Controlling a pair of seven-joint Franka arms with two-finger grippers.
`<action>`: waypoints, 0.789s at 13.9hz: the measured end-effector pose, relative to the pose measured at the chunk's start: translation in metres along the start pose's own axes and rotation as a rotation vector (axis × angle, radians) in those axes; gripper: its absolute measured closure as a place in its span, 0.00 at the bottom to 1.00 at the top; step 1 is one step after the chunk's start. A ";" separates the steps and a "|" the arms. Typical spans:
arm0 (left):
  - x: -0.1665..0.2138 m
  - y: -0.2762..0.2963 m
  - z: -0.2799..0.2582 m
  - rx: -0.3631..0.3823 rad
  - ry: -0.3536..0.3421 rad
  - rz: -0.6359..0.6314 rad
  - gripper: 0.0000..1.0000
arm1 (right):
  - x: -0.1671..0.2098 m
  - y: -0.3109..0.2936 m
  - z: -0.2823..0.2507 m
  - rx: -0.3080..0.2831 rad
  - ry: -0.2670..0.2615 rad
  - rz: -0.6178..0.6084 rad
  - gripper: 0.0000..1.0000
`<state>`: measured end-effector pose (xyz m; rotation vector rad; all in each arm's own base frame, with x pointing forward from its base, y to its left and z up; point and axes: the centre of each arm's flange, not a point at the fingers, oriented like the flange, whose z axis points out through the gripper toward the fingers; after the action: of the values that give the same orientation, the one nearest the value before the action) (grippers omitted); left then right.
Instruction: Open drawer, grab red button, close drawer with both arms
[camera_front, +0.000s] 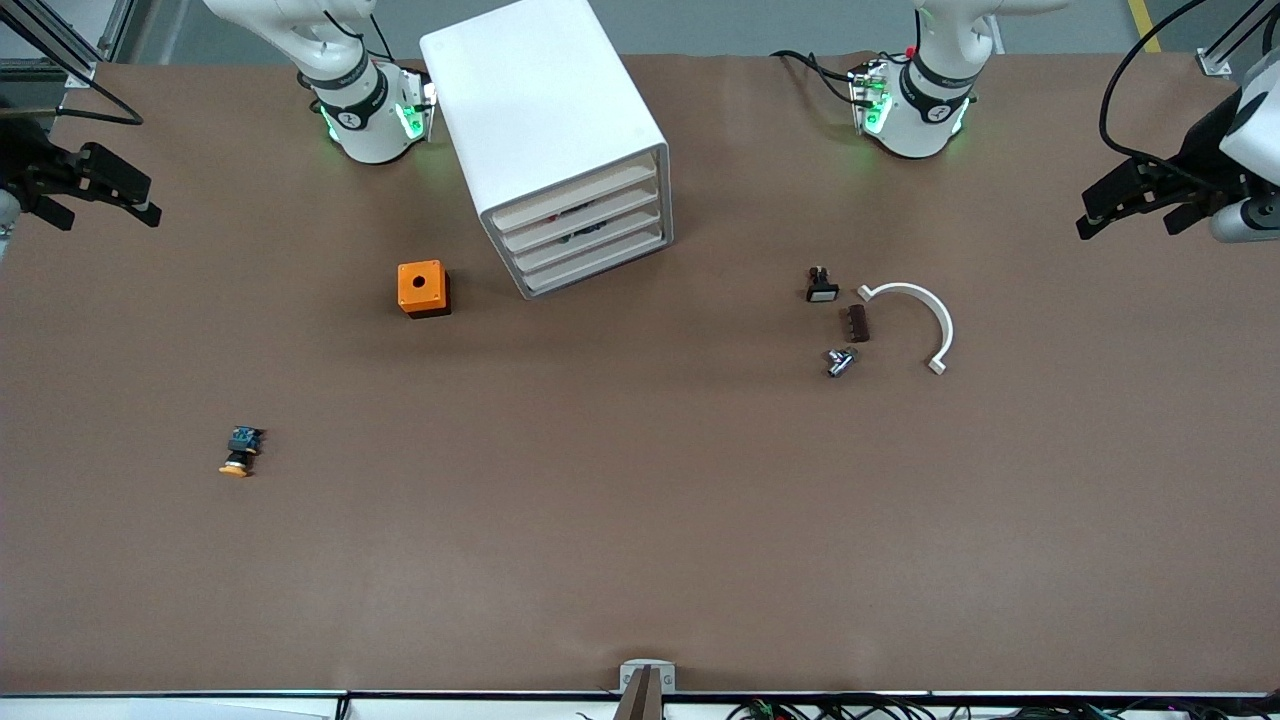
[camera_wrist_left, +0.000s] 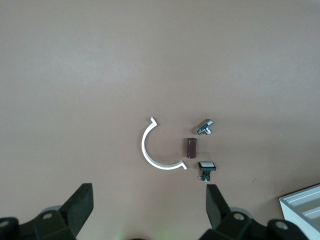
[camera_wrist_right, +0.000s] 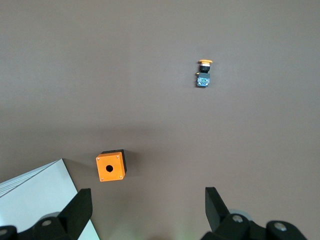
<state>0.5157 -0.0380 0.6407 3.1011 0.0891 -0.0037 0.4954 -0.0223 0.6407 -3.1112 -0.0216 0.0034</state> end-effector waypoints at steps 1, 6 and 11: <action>0.000 0.000 0.000 0.000 0.000 0.000 0.00 | 0.000 0.000 0.000 0.000 0.000 0.000 0.00; 0.001 -0.001 0.001 0.000 -0.002 -0.002 0.00 | 0.000 0.000 -0.001 0.000 0.003 -0.004 0.00; 0.021 -0.002 0.032 0.004 -0.059 -0.007 0.00 | -0.002 0.000 -0.003 0.000 0.008 -0.003 0.00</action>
<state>0.5361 -0.0361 0.6089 3.1020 0.0983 -0.0957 0.4934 -0.0225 0.6442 -3.1112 -0.0264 -0.0087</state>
